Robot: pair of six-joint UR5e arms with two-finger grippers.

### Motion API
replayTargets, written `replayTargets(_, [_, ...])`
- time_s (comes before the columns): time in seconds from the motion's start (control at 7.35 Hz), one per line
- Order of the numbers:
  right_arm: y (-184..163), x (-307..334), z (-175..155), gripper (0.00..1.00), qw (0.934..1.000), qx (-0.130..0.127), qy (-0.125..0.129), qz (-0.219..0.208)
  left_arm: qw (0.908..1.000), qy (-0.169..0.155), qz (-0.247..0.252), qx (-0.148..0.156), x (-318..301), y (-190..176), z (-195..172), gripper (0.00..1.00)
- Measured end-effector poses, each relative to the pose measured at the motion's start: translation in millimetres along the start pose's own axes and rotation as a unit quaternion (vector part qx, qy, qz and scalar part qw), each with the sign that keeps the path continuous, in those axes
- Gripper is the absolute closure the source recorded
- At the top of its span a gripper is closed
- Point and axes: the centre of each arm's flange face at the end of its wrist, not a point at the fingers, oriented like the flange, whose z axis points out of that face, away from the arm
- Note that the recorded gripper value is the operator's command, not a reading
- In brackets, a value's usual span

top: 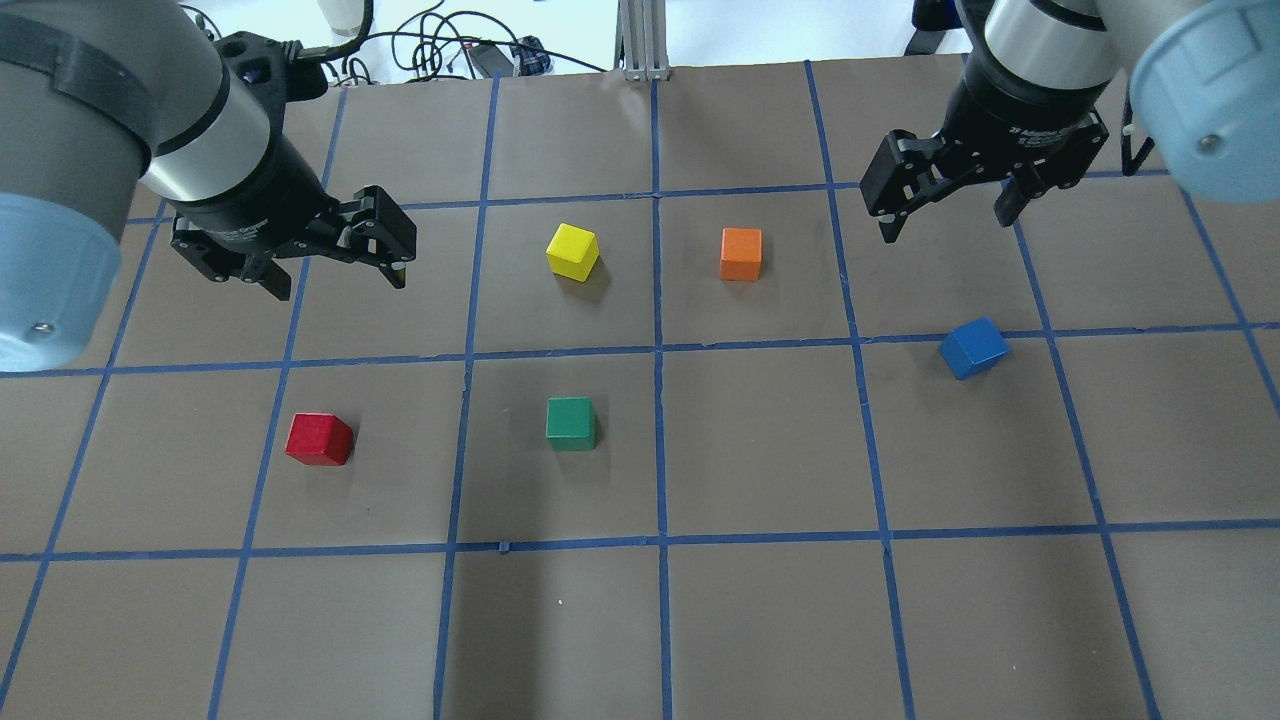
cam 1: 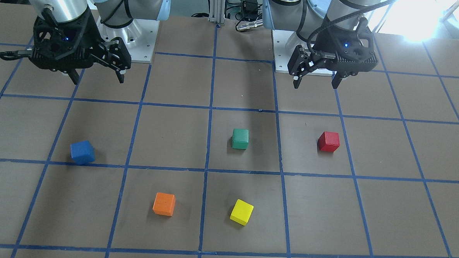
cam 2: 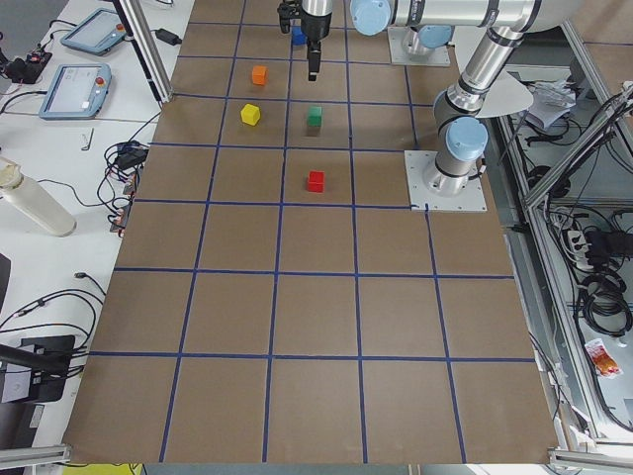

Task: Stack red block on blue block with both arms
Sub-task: 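Lower the left gripper toward the red cube nearest the robot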

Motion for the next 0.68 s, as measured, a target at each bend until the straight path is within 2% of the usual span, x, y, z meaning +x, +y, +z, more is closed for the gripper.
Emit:
replayTargets(0.27, [-3.5,1.1,-2.0,0.00,1.0000,-0.006,0.002,0.000,0.9999,-0.003,0.007,-0.011,-20.3,-3.2,9.2,0.00])
replayTargets(0.68, [-3.7,0.4,-3.1,0.00,1.0000,-0.008,0.001,0.000,0.9983,0.003,0.008,-0.058,-128.3,-11.1,67.1,0.00])
